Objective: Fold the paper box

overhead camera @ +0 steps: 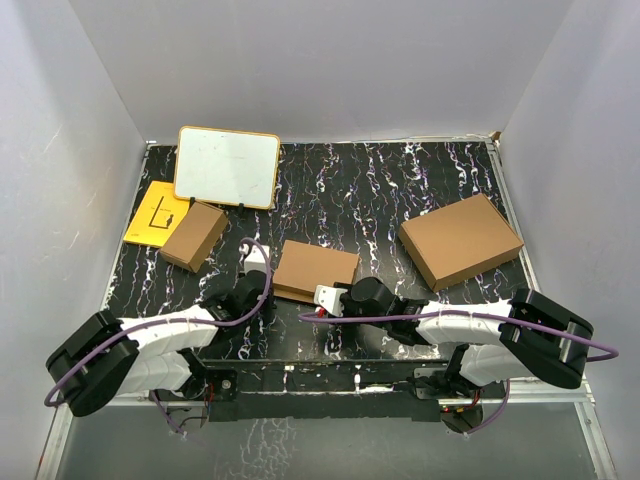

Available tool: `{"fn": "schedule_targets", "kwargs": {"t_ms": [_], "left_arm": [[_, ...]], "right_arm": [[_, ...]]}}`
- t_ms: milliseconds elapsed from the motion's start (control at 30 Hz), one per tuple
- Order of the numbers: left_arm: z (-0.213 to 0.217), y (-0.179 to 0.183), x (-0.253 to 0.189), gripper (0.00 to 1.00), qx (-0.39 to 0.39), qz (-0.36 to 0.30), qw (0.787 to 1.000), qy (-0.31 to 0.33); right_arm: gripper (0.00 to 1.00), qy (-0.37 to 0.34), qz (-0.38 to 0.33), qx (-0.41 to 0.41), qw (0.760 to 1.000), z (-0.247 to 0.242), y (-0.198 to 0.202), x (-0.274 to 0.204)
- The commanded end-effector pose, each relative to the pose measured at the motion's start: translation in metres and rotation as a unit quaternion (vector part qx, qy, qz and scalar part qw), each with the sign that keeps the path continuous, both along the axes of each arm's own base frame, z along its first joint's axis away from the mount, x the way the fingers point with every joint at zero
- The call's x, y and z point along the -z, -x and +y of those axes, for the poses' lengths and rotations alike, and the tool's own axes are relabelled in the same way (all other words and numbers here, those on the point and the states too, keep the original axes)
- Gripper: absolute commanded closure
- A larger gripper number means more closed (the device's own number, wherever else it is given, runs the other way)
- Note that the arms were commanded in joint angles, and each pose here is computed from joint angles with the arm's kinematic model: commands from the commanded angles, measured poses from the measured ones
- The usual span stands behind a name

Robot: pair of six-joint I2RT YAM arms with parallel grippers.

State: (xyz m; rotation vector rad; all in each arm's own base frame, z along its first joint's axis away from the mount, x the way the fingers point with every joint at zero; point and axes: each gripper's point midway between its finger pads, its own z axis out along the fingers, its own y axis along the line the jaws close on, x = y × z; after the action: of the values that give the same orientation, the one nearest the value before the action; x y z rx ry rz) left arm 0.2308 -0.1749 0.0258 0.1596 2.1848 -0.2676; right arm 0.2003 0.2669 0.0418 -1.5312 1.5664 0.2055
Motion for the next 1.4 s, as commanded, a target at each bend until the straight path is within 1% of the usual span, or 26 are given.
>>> {"fn": "schedule_targets", "kwargs": {"t_ms": [0, 233, 300, 500, 600, 833, 900, 933, 967, 1000, 1033, 1067, 1133, 1167, 1200, 1267, 1367], "left_arm": [[-0.015, 0.002, -0.013, 0.96, 0.014, 0.028, 0.999, 0.026], [-0.019, -0.005, -0.022, 0.94, 0.012, 0.046, 0.998, 0.036], [-0.019, -0.005, -0.025, 0.92, 0.013, 0.049, 0.998, 0.037], [-0.019, 0.001, -0.039, 0.75, 0.018, 0.052, 0.997, 0.053], [-0.017, 0.007, -0.046, 0.68, 0.015, 0.063, 0.996, 0.061], [0.0, 0.02, -0.06, 0.46, -0.039, 0.098, 0.992, 0.071], [0.001, 0.027, -0.061, 0.42, -0.043, 0.117, 0.989, 0.079], [-0.002, 0.032, -0.06, 0.43, -0.036, 0.128, 0.988, 0.085], [-0.005, 0.037, -0.057, 0.47, -0.027, 0.141, 0.985, 0.094], [-0.008, 0.042, -0.054, 0.58, -0.022, 0.154, 0.982, 0.103], [-0.011, 0.048, -0.05, 0.71, -0.016, 0.167, 0.98, 0.11], [-0.012, 0.055, -0.043, 0.82, -0.009, 0.182, 0.977, 0.114], [-0.012, 0.065, -0.033, 0.94, -0.005, 0.205, 0.972, 0.116], [-0.01, 0.07, -0.026, 0.98, -0.008, 0.216, 0.97, 0.114], [-0.008, 0.073, -0.021, 0.99, -0.009, 0.223, 0.968, 0.112], [-0.005, 0.077, -0.009, 1.0, -0.016, 0.235, 0.966, 0.107], [0.003, 0.075, 0.007, 1.0, -0.035, 0.235, 0.967, 0.089]], "right_arm": [[0.55, 0.01, 0.041, -0.008, 0.999, 0.0, 0.012, 0.013], [0.55, 0.009, 0.041, -0.009, 0.999, 0.001, 0.012, 0.013], [0.55, 0.009, 0.041, -0.008, 0.999, 0.001, 0.012, 0.012], [0.55, 0.008, 0.04, -0.008, 0.999, 0.002, 0.011, 0.011], [0.55, 0.008, 0.04, -0.007, 0.999, 0.002, 0.011, 0.011], [0.55, 0.008, 0.041, -0.007, 0.999, 0.002, 0.011, 0.012], [0.55, 0.007, 0.041, -0.009, 0.999, 0.003, 0.012, 0.011], [0.55, 0.007, 0.042, -0.008, 0.999, 0.002, 0.011, 0.011], [0.55, 0.007, 0.042, -0.008, 0.999, 0.002, 0.011, 0.011], [0.55, 0.007, 0.042, -0.008, 0.999, 0.002, 0.012, 0.011], [0.55, 0.007, 0.043, -0.008, 0.999, 0.002, 0.012, 0.011], [0.55, 0.007, 0.042, -0.008, 0.999, 0.002, 0.011, 0.011], [0.55, 0.008, 0.043, -0.008, 0.999, 0.002, 0.012, 0.012], [0.55, 0.008, 0.042, -0.008, 0.999, 0.002, 0.012, 0.011], [0.55, 0.007, 0.042, -0.008, 0.999, 0.002, 0.012, 0.011], [0.55, 0.008, 0.043, -0.008, 0.999, 0.002, 0.012, 0.012], [0.55, 0.008, 0.043, -0.007, 0.999, 0.002, 0.012, 0.012]]}}
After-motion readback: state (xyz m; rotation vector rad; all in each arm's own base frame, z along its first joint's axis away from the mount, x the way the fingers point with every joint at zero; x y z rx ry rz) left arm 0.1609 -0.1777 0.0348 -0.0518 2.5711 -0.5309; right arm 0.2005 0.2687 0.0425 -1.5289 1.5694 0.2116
